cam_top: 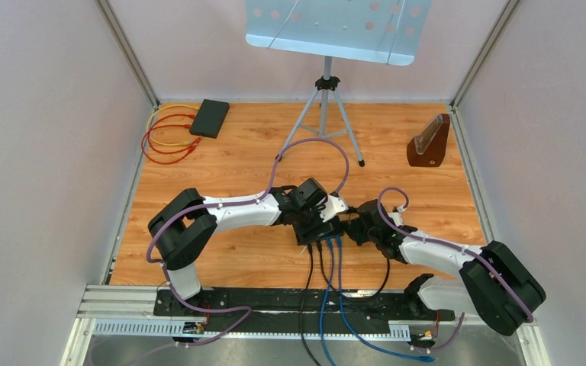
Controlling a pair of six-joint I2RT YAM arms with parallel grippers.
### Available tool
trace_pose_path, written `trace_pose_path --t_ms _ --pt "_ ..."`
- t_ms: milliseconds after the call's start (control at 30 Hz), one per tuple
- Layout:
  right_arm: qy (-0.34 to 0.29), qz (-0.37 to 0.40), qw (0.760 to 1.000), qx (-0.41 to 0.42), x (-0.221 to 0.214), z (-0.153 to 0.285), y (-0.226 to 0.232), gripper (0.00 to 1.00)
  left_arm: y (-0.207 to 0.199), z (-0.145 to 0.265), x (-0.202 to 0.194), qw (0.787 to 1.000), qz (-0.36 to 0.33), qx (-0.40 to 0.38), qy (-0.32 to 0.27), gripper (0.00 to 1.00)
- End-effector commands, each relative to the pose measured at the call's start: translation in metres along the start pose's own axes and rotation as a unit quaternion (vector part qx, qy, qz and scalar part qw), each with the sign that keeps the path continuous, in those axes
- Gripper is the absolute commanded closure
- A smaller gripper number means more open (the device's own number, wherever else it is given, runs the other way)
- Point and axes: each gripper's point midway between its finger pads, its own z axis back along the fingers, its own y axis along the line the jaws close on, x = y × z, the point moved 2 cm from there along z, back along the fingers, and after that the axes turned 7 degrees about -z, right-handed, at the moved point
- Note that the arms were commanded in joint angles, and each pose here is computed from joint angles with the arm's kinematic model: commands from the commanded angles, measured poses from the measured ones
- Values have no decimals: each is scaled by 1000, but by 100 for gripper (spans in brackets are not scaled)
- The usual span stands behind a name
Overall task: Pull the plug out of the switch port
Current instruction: Pull the power from the switch port.
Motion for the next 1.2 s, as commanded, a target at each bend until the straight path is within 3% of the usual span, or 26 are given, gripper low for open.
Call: trace_pose_path --t_ms 0,100,233,433,600,700,833,1000,1167 --pt "45 -24 995 82 -6 7 22 100 -15 -4 -30 998 11 -27 51 35" --pt "24 -2 990 139 2 15 34 100 -14 -5 -30 998 12 -27 52 35" --pt "-13 -5 996 92 13 19 31 100 -14 -6 -29 998 9 -28 55 35" --pt "41 -33 983 176 4 29 40 100 -16 -8 -32 998 10 -31 55 36" --pt "-28 -5 999 30 20 15 14 100 -17 -9 -33 998 14 -34 55 36" --pt "22 -22 999 12 12 8 10 100 -17 -8 -32 998 13 -34 54 36" --pt "95 -55 991 76 -2 9 16 100 -17 -8 -32 998 11 -33 54 37" --pt "27 -41 998 41 16 7 12 100 -17 -8 -32 998 13 -34 54 37" --pt "60 -50 993 90 15 12 22 100 -17 -9 -32 998 11 -34 55 37"
